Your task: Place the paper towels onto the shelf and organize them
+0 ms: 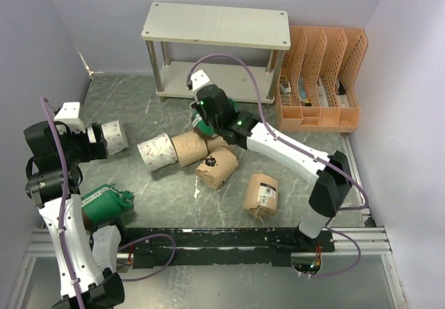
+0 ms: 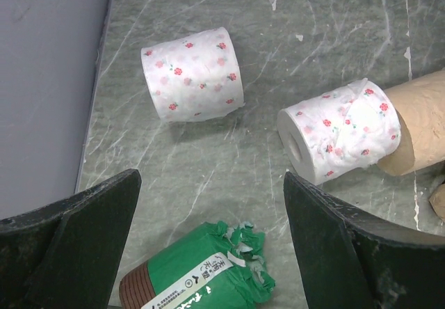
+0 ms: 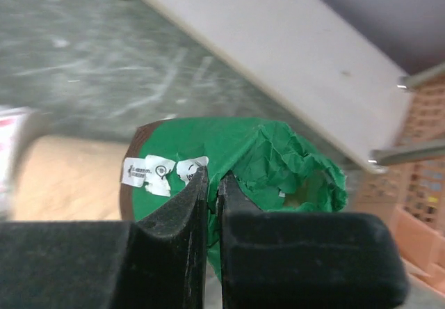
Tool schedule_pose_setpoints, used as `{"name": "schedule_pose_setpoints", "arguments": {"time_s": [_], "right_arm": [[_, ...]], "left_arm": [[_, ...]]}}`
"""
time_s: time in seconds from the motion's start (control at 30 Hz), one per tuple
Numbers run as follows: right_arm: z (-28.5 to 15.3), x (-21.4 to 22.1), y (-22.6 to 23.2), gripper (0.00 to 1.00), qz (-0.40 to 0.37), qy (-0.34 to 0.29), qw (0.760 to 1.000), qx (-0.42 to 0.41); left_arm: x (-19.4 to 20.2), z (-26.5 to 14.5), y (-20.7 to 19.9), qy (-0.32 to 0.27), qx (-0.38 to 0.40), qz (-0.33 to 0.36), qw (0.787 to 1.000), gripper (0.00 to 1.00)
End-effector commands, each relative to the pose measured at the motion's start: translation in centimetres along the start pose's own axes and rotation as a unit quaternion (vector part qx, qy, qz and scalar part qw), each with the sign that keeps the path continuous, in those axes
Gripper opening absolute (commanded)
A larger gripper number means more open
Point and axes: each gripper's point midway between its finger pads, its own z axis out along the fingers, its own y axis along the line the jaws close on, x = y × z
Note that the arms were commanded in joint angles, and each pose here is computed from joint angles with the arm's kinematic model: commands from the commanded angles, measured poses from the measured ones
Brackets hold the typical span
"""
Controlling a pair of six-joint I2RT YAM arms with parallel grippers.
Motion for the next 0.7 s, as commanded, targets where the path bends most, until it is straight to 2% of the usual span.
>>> {"name": "schedule_pose_setpoints", "arguments": {"time_s": [0.0,0.17,0.4,0.53,0.67], "right_arm": [[1.5,-2.4,-7.3,0.00,-0.079,-0.002,0.990,0.117],[3.1,-4.0,-11.0,0.00,-0.147,-0.022,0.977,0.150],[6.8,-4.3,-17.0,0.00,-0.161,-0.025,0.970,0.180],[8.7,-3.2,-20.1,0.00,-0.176,-0.032,0.962,0.205],[10.5,-1.0,-22.9,0.00,-0.205,-0.009,0.948,0.241]], "left_arm": [[-1.0,-1.0,-0.1,-0.030,-0.001,0.008,1.000,0.96],[-1.0,-1.1,-0.1,-0.032,-0.003,0.010,0.999,0.95],[-1.1,-1.4,-0.3,-0.038,-0.001,0.012,0.999,0.96],[-1.1,-1.4,-0.3,-0.038,0.000,0.012,0.999,0.96],[-1.2,-1.6,-0.4,-0.041,0.000,0.013,0.999,0.96]]}}
